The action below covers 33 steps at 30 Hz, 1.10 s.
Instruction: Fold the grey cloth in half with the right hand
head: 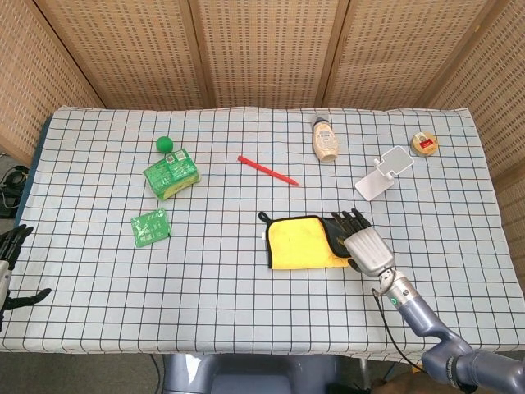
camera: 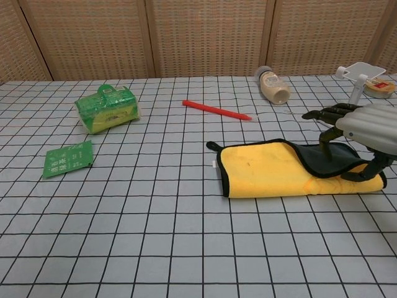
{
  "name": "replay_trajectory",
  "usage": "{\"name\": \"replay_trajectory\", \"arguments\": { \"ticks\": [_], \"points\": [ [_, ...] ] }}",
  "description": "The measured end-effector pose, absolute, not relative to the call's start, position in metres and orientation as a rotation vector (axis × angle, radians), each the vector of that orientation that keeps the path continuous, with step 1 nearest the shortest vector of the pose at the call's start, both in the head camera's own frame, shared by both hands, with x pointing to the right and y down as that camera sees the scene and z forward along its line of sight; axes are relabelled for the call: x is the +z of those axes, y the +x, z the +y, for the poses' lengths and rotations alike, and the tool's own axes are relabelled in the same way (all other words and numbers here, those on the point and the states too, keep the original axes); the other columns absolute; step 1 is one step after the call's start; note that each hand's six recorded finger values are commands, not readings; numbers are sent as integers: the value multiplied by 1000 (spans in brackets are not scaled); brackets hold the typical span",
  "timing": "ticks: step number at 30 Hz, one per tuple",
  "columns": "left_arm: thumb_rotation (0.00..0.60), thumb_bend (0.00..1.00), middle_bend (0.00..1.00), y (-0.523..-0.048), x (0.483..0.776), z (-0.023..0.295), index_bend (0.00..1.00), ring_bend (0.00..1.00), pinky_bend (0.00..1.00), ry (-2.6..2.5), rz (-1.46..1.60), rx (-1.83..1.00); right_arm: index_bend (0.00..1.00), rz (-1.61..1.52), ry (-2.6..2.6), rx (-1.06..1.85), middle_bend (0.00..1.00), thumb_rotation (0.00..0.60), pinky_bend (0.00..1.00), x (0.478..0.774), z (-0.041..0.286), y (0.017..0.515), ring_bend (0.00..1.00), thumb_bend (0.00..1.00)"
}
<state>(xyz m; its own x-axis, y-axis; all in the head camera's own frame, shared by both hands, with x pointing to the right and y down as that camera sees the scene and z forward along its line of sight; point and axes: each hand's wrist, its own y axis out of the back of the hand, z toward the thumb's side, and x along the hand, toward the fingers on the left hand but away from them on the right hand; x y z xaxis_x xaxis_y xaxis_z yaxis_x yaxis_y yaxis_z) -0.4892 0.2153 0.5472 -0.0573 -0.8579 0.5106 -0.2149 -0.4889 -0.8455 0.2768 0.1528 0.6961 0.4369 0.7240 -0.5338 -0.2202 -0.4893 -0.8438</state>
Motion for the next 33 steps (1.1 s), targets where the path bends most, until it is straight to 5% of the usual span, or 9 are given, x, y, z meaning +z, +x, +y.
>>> {"name": "replay_trajectory", "arguments": {
  "ticks": [9,20,33],
  "points": [
    [600,0,0,-491,548,215,0,0,0,-1694,1149,-1591,541,-370,-1679,1216,8,600,0,707,157,278,0,457],
    [600,0,0,-492,547,214,0,0,0,-1693,1152,-1591,617,-341,-1622,1189,58,600,0,715,156,280,0,617],
    [600,0,0,-492,546,215,0,0,0,-1694,1155,-1587,665,-680,-1827,1333,94,600,0,719,132,297,0,692]
  ]
}}
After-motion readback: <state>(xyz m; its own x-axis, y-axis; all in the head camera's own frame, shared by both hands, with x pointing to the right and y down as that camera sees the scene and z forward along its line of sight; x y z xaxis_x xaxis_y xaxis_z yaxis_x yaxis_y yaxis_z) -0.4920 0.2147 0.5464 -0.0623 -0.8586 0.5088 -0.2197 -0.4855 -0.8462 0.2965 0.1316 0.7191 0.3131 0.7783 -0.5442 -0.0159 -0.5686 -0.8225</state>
